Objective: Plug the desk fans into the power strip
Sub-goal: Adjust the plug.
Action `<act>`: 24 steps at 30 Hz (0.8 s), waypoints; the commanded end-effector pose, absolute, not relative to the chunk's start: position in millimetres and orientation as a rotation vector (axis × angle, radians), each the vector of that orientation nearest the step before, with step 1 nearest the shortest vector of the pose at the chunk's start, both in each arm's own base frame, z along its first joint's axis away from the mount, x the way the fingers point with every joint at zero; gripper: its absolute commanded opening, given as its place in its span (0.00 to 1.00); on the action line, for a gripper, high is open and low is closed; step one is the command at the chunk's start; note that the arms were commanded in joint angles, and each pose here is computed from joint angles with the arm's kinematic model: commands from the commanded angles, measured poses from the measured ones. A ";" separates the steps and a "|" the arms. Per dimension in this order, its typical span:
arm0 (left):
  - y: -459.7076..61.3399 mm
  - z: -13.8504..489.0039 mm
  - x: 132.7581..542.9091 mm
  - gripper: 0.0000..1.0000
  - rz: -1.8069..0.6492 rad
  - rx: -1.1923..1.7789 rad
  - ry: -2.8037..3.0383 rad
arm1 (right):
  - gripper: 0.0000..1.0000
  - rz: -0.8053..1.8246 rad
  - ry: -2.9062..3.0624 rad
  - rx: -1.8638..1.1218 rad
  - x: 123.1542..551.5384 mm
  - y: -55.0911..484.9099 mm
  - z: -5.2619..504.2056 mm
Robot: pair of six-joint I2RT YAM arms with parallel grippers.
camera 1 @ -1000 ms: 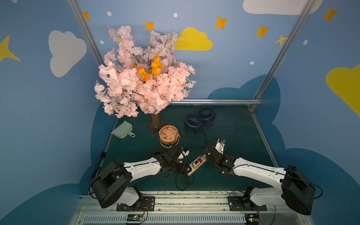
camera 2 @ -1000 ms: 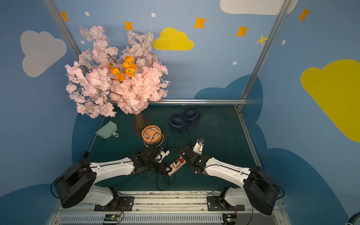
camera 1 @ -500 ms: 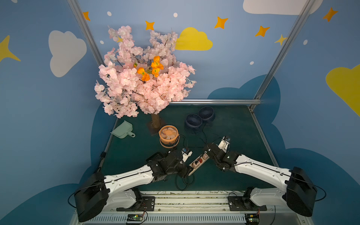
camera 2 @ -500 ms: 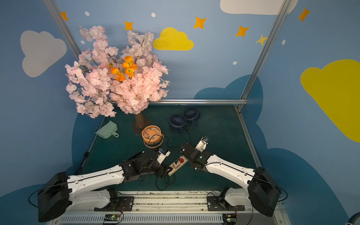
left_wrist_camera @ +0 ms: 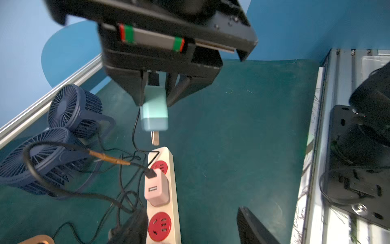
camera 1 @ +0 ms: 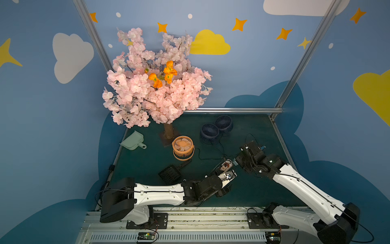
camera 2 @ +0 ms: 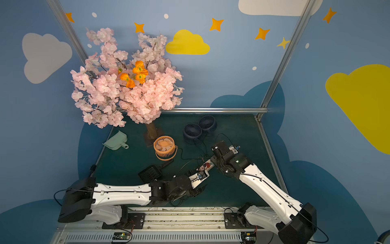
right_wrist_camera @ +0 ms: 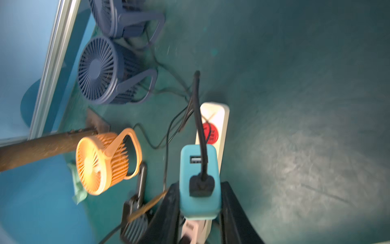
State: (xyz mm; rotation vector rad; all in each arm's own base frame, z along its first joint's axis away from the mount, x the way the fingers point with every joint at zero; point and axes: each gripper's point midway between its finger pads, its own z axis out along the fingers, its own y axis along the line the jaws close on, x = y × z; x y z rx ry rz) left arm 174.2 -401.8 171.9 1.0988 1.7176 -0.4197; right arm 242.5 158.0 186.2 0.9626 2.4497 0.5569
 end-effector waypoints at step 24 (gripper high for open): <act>-428.5 178.4 216.5 0.35 -0.291 1.220 1.611 | 0.00 0.785 2.744 0.989 207.3 190.1 175.7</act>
